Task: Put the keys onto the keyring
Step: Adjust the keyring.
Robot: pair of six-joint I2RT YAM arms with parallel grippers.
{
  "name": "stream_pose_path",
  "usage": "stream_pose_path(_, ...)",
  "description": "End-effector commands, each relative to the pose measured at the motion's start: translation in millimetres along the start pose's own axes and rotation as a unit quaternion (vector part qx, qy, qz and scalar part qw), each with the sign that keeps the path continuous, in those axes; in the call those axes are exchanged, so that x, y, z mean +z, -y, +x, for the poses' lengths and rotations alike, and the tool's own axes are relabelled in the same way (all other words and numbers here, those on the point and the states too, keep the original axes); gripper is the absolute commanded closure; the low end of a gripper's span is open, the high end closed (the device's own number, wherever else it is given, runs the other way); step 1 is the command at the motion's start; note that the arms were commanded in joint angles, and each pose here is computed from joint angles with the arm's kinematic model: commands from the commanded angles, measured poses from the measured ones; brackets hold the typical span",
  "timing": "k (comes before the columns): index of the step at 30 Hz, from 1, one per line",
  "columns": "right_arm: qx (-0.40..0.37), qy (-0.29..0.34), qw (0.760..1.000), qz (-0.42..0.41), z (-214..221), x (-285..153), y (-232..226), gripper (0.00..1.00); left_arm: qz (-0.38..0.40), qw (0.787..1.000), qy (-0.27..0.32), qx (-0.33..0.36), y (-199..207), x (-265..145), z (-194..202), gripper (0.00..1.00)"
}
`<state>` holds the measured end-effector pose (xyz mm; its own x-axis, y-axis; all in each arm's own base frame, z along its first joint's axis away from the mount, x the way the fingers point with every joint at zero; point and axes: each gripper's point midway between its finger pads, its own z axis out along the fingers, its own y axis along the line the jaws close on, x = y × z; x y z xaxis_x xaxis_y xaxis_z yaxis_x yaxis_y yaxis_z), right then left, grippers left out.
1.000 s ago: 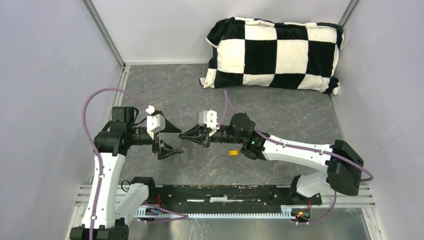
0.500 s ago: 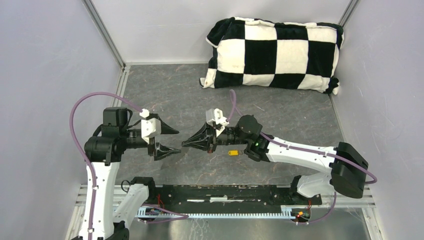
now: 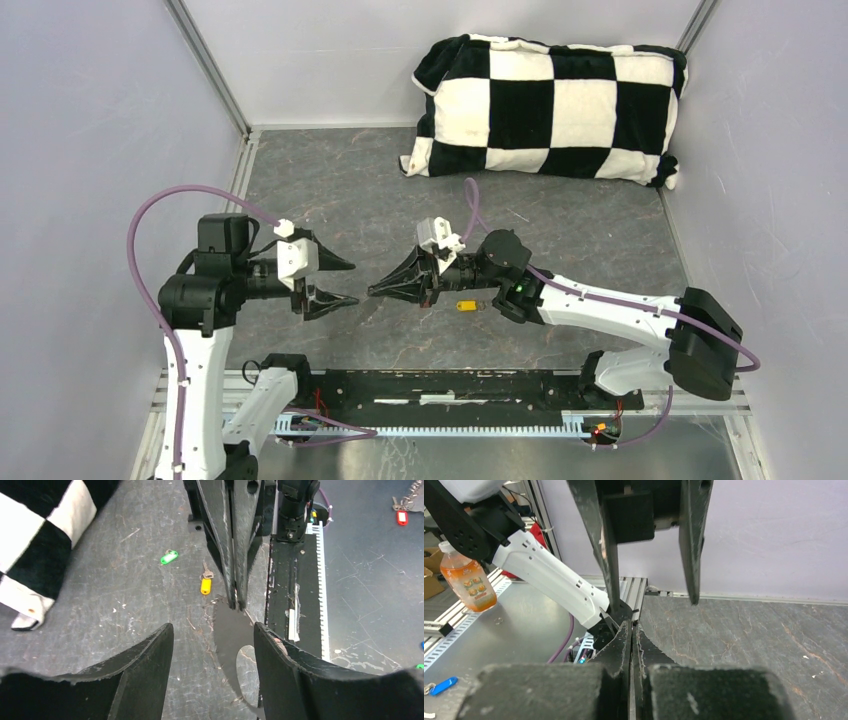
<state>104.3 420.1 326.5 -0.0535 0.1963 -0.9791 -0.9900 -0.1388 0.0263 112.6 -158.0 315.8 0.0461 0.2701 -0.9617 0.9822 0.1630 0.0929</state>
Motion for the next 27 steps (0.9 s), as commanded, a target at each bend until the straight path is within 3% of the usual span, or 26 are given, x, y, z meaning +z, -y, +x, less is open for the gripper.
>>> stream_pose_path(1, -0.036, 0.01, 0.999, -0.014, -21.2, -2.3, -7.5, 1.0, -0.014, 0.999, 0.024, 0.034, -6.1, -6.1, -34.8, 0.33)
stream_pose_path(5, -0.043, 0.006, 0.999, -0.009, -20.8, -3.4, -5.6, 1.0, -0.017, 0.999, 0.034, 0.039, -5.0, -8.0, -45.4, 0.3)
stream_pose_path(15, -0.013, 0.036, 0.998, -0.045, -36.7, 2.2, -19.0, 1.0, 0.001, 1.0, -0.01, 0.005, 11.1, 3.9, 28.0, 0.42)
stream_pose_path(27, 0.01, 0.043, 0.997, -0.06, -39.5, 20.0, -14.2, 0.99, 0.056, 0.996, 0.062, -0.036, 24.6, 11.0, 8.2, 0.49)
